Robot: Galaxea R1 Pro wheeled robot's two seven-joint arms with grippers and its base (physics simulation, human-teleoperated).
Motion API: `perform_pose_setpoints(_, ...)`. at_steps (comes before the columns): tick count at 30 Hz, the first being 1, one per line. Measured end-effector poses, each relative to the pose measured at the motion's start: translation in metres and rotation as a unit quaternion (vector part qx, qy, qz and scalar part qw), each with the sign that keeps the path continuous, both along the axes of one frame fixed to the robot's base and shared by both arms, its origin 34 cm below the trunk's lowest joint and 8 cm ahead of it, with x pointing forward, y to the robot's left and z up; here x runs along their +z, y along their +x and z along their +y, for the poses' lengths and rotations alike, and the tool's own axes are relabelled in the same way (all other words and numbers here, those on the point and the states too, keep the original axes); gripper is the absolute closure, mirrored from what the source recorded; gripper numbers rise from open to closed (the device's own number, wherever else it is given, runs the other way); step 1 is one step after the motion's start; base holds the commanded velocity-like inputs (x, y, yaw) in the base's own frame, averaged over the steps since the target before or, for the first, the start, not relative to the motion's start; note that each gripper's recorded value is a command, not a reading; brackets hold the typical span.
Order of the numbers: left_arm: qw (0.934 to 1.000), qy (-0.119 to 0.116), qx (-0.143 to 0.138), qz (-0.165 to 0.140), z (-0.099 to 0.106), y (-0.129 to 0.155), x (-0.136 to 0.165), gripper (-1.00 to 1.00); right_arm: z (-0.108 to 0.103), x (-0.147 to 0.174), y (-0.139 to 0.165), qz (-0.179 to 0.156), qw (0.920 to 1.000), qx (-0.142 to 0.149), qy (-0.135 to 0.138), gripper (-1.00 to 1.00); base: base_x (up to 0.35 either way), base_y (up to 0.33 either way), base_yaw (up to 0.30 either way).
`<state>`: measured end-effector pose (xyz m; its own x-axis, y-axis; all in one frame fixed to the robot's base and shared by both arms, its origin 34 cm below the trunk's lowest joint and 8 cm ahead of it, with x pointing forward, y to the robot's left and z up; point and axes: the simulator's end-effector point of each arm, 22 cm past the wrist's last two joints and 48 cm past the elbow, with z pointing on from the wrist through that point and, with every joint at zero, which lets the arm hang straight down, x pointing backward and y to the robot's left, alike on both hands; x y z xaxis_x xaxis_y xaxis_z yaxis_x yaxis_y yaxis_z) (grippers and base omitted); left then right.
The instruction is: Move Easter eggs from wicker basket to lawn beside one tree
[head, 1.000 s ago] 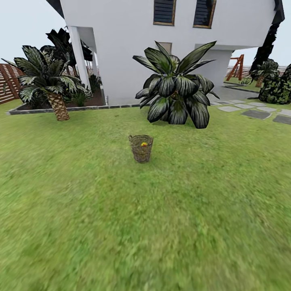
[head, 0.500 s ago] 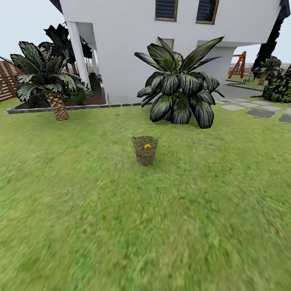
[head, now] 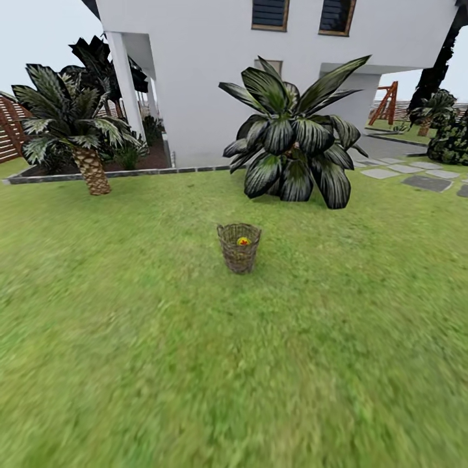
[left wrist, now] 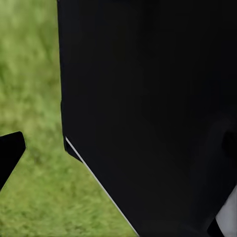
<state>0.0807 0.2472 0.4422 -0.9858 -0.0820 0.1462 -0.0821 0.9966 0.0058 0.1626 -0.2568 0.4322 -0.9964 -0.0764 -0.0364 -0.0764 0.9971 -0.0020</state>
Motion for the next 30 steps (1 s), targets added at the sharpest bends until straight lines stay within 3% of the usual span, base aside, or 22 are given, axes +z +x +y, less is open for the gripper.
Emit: perform_pose_setpoints(30,1.0000,0.000,0.000,0.000,0.0000,0.0002,0.0000,-1.00,-0.0046,0.0001,0.0002,-0.001,1.0000,0.002,-0.003,-1.00,0.299,0.200,-0.263)
